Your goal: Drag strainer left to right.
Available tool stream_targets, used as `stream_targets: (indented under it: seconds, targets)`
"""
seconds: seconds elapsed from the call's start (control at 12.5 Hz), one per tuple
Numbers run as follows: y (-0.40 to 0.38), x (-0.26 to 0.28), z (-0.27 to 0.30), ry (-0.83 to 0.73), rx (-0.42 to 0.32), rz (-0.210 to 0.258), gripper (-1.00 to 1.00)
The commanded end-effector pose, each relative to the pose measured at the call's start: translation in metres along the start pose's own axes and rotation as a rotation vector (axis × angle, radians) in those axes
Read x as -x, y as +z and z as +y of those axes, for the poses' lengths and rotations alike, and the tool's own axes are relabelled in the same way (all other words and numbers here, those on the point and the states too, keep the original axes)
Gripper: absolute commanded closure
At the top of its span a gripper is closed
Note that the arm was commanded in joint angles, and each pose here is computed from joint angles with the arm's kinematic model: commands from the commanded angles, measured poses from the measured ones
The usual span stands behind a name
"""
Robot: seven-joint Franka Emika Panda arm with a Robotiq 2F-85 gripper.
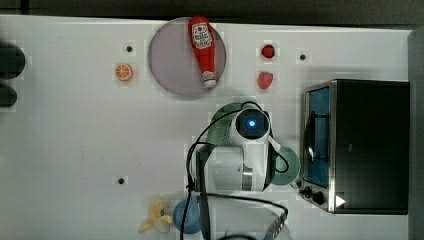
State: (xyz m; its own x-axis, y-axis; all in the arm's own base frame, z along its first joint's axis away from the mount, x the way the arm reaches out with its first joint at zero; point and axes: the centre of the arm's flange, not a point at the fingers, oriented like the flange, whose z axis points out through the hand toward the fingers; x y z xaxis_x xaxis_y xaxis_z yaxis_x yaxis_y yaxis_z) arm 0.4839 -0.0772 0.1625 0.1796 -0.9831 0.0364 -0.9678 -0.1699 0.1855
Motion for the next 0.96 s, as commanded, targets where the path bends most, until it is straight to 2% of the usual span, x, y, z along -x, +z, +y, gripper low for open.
stream_targets:
  seconds: [0.08, 0.32, 0.4, 0.48, 0.64, 0.72, 0.8, 0.96]
  targets:
    - [-0.110, 0.024, -0.021, -0.177, -0.129, 0.057, -1.00]
    - [-0.206, 0.029, -0.007, -0.208, -0.076, 0.084, -1.00]
    - [-0.239, 0.027, 0.002, -0.244, -0.047, 0.078, -1.00]
    - [-0.270, 0.026, 0.013, -0.284, -0.032, 0.048, -1.00]
    - [-0.328, 0.023, 0.034, -0.374, -0.064, -0.036, -1.00]
    - [-0.354, 0.022, 0.043, -0.423, -0.096, -0.042, -1.00]
    - [-0.379, 0.022, 0.052, -0.471, -0.132, -0.021, -1.00]
    - [-0.411, 0.026, 0.076, -0.507, -0.137, -0.011, -1.00]
